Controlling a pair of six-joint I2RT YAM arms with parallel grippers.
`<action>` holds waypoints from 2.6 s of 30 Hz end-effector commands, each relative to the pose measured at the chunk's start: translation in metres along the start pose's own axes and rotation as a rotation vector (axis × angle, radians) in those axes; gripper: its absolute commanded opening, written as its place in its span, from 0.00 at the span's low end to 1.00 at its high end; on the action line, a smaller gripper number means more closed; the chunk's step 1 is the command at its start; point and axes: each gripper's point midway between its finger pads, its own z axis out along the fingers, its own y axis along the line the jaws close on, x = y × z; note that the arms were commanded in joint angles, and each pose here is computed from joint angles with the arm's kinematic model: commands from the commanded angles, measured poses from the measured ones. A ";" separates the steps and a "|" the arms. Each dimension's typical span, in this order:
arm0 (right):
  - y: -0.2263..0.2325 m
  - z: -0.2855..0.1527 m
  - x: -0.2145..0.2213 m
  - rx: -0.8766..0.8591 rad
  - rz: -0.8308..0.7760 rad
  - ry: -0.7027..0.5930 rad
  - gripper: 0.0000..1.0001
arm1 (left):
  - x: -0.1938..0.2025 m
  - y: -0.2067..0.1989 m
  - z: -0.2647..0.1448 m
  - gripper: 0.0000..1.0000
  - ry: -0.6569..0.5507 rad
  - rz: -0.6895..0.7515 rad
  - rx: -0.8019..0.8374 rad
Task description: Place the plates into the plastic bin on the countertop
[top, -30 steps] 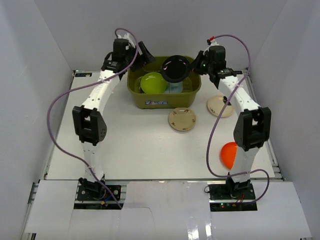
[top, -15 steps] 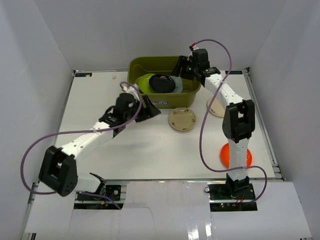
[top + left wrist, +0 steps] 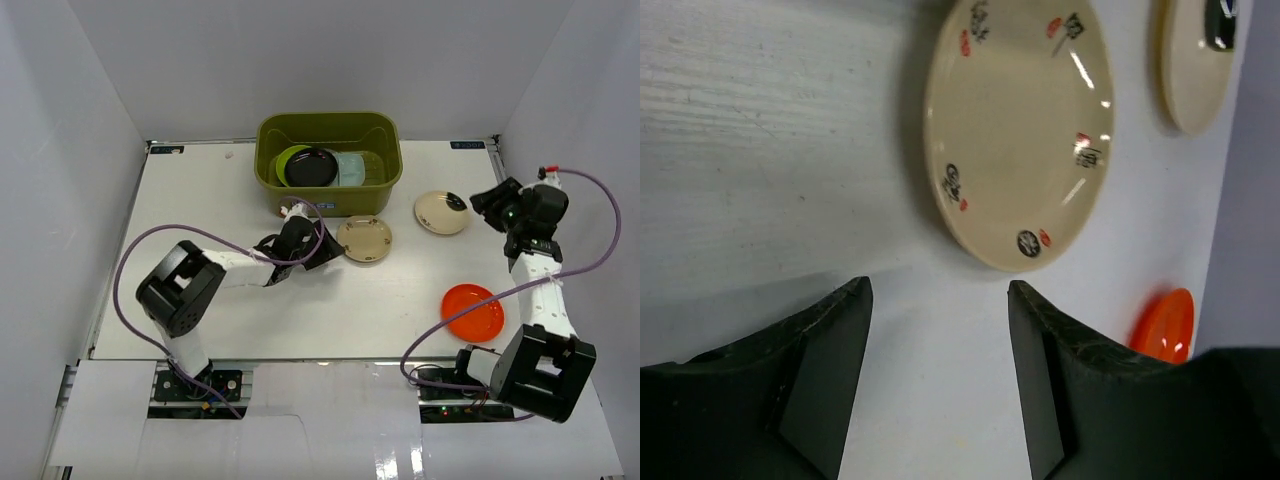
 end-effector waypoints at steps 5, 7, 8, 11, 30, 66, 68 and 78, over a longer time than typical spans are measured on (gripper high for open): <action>-0.094 -0.001 0.043 0.108 0.220 0.020 0.60 | -0.012 -0.003 0.047 0.63 -0.111 -0.061 -0.043; -0.105 0.005 0.050 0.132 0.244 0.042 0.65 | -0.016 -0.004 0.053 0.58 -0.134 -0.073 -0.051; -0.112 0.009 0.051 0.151 0.249 0.034 0.66 | -0.015 0.001 0.058 0.53 -0.135 -0.075 -0.067; -0.126 0.023 0.066 0.172 0.309 0.054 0.66 | -0.016 0.006 0.061 0.24 -0.141 -0.067 -0.097; -0.126 0.114 0.118 0.293 0.323 0.183 0.32 | -0.102 -0.108 -0.090 0.00 -0.289 0.270 0.094; 0.249 0.135 0.039 -0.335 -0.175 0.138 0.08 | -0.312 -0.134 -0.107 0.89 -0.470 0.217 0.130; 0.250 0.147 0.053 -0.329 -0.173 0.168 0.08 | -0.284 -0.119 -0.111 0.89 -0.438 0.208 0.120; 0.253 0.162 0.072 -0.313 -0.220 0.238 0.54 | -0.092 -0.090 -0.099 0.86 -0.129 0.208 0.149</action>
